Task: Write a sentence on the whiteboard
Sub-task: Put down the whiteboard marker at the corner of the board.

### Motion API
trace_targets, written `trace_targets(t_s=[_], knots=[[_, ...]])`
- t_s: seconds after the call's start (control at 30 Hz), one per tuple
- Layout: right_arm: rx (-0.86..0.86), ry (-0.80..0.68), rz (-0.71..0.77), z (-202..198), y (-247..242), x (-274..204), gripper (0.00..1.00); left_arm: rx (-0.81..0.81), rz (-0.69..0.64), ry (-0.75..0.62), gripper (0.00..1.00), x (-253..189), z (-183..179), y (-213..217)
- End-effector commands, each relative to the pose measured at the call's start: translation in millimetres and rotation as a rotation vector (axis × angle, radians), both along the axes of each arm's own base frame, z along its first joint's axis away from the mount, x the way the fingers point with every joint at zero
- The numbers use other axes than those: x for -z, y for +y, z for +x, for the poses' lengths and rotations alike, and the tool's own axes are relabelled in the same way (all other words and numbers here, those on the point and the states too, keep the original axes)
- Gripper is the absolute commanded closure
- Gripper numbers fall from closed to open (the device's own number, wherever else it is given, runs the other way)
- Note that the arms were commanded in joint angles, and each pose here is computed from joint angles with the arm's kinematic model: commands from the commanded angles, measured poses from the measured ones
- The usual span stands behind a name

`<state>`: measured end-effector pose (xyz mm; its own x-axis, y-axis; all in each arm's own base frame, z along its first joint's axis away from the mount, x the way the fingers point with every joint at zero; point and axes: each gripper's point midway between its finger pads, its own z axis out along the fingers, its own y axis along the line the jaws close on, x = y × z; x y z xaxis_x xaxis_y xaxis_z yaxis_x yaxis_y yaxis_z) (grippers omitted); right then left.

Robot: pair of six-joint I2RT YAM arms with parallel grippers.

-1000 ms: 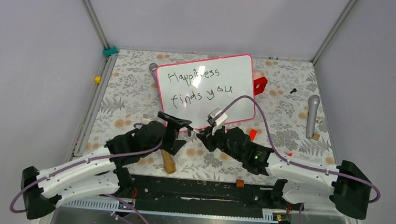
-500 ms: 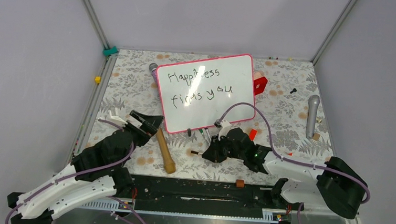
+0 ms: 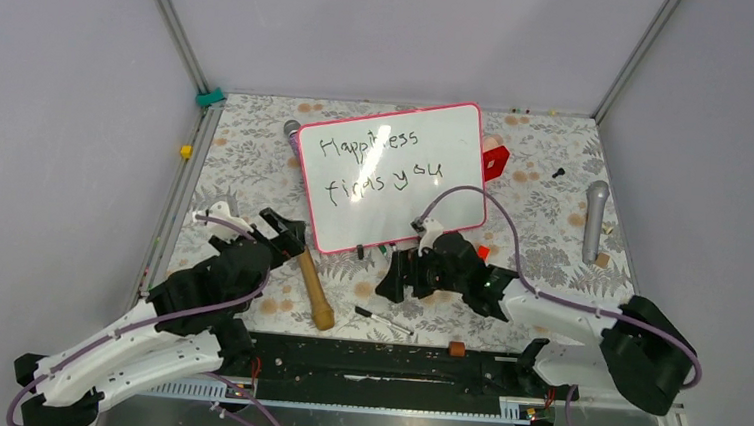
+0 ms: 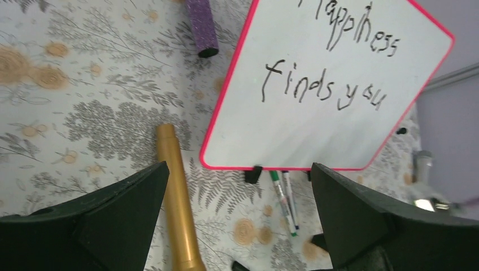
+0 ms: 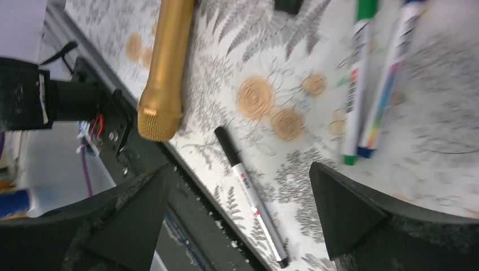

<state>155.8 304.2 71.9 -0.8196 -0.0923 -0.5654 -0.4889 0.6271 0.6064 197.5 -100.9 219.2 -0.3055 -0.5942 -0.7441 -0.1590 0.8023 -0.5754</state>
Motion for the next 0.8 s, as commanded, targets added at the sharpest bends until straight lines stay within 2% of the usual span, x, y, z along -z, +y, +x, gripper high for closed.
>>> trace_targets(t_s=[0.0, 0.17, 0.23, 0.33, 0.43, 0.53, 0.6, 0.73, 0.77], knots=[[0.112, -0.223, -0.066, 42.4, -27.8, -51.4, 0.01, -0.096, 0.15, -0.032, 0.01, -1.9, 9.4, 22.1], [0.379, -0.422, -0.253, 85.6, -101.6, -86.8, 0.01, -0.137, 0.261, -0.064, 0.01, -11.9, 21.4, 24.5], [0.502, -0.463, -0.306, 102.5, -135.4, -99.0, 0.01, -0.132, 0.342, -0.086, 0.01, -14.5, 28.8, 21.5], [0.644, -0.519, -0.364, 118.3, -177.4, -109.3, 0.01, -0.106, 0.543, -0.114, 0.01, -15.3, 42.3, 16.3], [0.786, -0.64, -0.362, 132.7, -208.3, -120.3, 0.0, -0.181, 0.665, -0.142, 0.01, -15.8, 53.2, 20.8], [0.817, -0.716, -0.353, 142.4, -221.8, -114.7, 0.01, -0.189, 0.71, -0.213, 0.01, -11.0, 64.4, 16.3], [0.85, -0.695, -0.382, 147.7, -234.0, -106.6, 0.01, -0.213, 0.7, -0.245, 0.01, -2.8, 73.2, 26.9], [0.893, -0.631, -0.444, 163.2, -259.4, -90.4, 0.01, -0.12, 0.639, -0.3, 0.01, 16.3, 94.3, 46.3], [0.899, -0.629, -0.443, 167.2, -264.4, -87.4, 0.0, -0.112, 0.661, -0.341, 0.01, 14.5, 95.3, 53.1]])
